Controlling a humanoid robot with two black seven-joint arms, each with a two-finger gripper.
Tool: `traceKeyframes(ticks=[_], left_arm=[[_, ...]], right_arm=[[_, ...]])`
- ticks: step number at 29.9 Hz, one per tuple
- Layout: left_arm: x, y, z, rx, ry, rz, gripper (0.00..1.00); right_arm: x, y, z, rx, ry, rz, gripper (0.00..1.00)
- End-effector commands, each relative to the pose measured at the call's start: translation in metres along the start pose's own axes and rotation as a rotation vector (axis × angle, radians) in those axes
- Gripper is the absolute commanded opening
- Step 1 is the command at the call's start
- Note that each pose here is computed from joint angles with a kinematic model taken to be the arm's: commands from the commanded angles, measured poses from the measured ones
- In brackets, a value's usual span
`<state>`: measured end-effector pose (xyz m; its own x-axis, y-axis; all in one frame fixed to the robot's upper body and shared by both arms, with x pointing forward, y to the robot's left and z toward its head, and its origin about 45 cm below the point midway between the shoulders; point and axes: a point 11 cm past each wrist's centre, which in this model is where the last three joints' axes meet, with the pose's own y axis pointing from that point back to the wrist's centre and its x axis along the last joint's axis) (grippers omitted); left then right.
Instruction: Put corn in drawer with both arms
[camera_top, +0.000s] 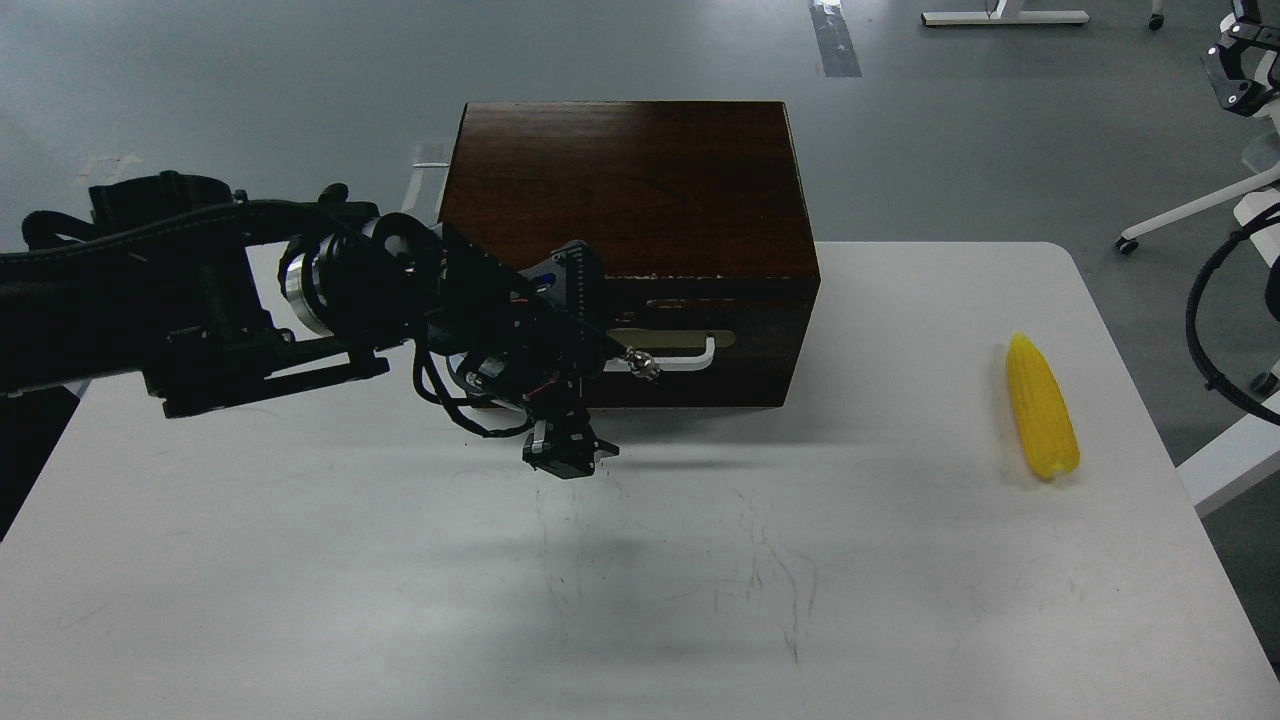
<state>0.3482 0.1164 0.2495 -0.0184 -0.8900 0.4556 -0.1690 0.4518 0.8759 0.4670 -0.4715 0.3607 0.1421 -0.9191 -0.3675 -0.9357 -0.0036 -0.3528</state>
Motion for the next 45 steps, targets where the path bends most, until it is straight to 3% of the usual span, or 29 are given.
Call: traceKeyframes(ticks=[1, 45], left_arm=[[0.000, -0.002, 0.003, -0.010, -0.006, -0.002, 0.97], [0.024, 0.007, 0.050, -0.116, -0.118, 0.056, 0.97]], right_arm=[[0.002, 0.002, 0.002, -0.005, 0.001, 0.004, 1.00], [0.001, 0.002, 0.003, -0.006, -0.002, 0.002, 1.00]])
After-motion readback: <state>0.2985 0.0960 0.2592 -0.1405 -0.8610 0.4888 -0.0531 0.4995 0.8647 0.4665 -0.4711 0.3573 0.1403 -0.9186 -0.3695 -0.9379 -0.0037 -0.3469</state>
